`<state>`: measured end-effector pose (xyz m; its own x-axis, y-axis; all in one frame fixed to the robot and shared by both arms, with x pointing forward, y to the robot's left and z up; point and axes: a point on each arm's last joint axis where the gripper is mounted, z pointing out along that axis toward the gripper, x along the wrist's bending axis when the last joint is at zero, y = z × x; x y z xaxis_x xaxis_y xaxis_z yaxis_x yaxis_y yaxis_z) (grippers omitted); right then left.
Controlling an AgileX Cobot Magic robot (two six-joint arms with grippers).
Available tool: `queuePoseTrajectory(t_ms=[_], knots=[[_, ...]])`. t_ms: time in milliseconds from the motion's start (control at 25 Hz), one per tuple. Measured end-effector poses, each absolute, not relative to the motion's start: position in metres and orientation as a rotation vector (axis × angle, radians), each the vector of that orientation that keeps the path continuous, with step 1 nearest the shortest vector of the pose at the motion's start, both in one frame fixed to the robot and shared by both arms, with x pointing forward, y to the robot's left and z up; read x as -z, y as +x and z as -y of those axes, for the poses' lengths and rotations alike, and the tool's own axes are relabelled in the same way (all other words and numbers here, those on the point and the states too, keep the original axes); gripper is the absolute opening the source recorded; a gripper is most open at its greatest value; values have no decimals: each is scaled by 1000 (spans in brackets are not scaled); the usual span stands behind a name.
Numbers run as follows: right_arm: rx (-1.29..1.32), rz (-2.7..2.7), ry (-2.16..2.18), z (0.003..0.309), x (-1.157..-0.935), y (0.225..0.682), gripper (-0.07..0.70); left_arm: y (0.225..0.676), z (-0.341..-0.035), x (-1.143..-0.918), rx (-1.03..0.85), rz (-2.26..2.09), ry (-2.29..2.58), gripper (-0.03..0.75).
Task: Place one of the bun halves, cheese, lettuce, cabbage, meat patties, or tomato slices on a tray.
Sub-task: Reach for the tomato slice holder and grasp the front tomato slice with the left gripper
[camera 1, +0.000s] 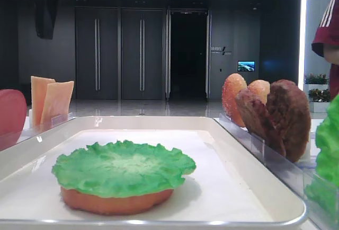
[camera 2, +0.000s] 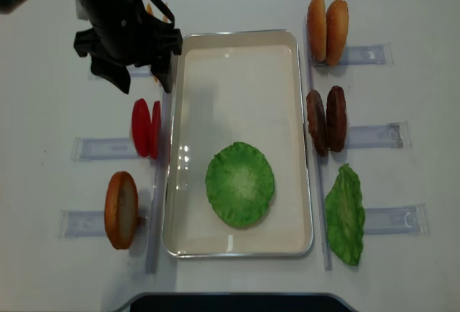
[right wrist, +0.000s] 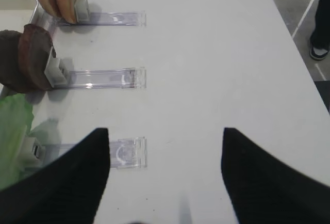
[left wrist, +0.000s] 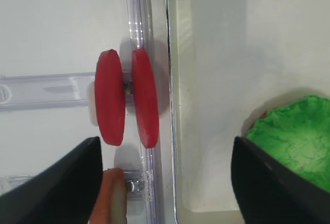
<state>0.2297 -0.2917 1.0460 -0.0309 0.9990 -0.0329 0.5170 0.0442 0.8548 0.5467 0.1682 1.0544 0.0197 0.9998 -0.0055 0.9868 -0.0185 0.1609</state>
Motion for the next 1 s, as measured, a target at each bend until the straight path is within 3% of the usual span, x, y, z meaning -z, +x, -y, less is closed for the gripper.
queuePoseTrajectory(t_ms=[480,1000], knots=[[-886,-1633,1554,292,-1046,230,472,559,-158,-1016,-44,-2201,2199,591],[-886,-1633,1554,292,-1046,230,472,566,-155,-994,-14,-2237,2236,591]])
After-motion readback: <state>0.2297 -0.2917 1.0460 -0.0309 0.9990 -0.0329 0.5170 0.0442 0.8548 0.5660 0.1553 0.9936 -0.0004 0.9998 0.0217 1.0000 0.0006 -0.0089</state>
